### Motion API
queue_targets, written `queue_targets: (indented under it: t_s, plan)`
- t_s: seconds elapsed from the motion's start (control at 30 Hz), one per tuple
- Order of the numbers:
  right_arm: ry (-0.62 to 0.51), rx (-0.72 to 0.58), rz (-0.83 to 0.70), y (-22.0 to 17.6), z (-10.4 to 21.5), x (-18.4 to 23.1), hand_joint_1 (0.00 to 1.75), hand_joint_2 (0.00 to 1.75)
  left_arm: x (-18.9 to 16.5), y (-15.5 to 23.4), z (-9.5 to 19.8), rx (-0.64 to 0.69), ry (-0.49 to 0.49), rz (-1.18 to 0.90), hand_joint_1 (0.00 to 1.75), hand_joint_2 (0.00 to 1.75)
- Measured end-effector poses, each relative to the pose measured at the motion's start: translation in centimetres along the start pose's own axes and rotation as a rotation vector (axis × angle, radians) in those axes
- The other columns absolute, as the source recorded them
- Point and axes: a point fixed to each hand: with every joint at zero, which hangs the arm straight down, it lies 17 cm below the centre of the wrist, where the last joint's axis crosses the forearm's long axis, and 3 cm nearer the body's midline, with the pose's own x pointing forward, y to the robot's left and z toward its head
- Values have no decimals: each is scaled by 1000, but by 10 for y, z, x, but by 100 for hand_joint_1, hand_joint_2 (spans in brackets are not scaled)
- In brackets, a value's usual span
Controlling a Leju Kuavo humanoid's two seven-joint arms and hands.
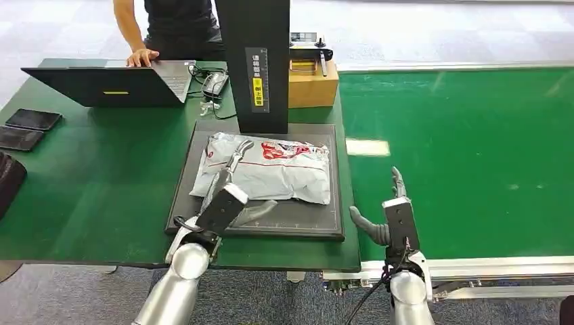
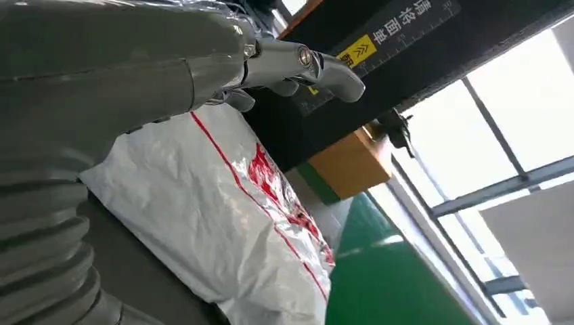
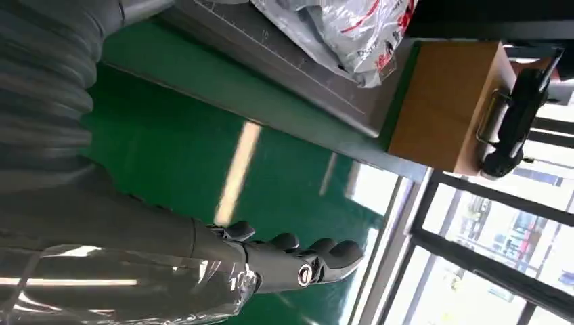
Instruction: Moved the parcel from conveyor to table for the left to box.
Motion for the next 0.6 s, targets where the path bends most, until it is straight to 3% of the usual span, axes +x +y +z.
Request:
queue_targets:
  t_s: [0.6]
  plan:
    - [-20, 11, -43, 9, -3, 7, 0, 175, 7, -41, -23, -165, -8, -249, 0, 175]
